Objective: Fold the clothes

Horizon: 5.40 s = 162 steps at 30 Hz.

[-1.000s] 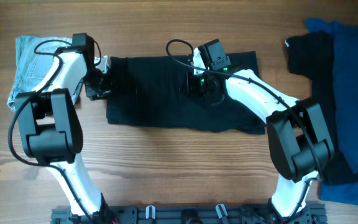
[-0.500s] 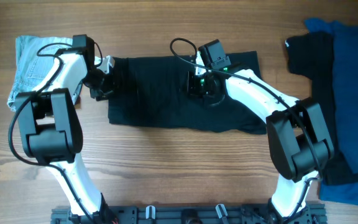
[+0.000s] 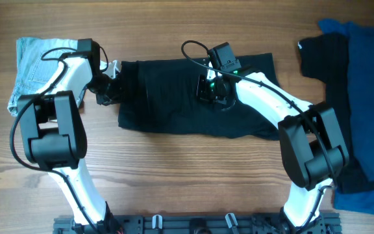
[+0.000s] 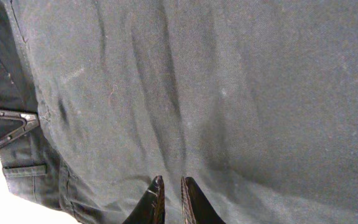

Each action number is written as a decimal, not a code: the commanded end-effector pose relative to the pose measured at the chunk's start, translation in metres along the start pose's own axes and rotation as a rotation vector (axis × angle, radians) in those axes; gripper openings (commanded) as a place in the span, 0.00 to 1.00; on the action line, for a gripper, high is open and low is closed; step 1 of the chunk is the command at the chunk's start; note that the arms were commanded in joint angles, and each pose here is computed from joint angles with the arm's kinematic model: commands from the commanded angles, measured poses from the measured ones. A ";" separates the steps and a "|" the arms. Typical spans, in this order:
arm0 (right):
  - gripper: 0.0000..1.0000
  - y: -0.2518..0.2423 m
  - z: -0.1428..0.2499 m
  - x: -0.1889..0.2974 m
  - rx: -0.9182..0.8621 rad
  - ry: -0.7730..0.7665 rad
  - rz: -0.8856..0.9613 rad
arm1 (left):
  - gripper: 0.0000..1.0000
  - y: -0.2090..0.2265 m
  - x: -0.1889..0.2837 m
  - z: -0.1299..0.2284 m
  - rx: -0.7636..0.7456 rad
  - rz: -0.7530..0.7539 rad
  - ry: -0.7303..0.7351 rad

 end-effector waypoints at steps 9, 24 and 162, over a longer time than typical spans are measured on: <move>0.14 -0.013 0.020 -0.006 -0.097 0.095 0.058 | 0.04 -0.042 0.076 -0.020 -0.087 0.035 -0.156; 0.04 0.024 0.037 -0.022 -0.075 0.071 0.037 | 0.04 -0.070 0.123 -0.016 -0.038 0.091 -0.265; 0.99 -0.184 -0.119 0.200 -0.177 -0.388 0.443 | 0.06 -0.281 0.127 0.019 -0.181 0.125 -0.531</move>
Point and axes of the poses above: each gripper's point midway between its finger pads, its own x axis back along the fingers, its own y axis along the line the jaws close on, z = x × y, the point moved 5 cm from there along x, back along the fingers, and after that the axes turned 2 degrees about x, right-handed, at the moved point
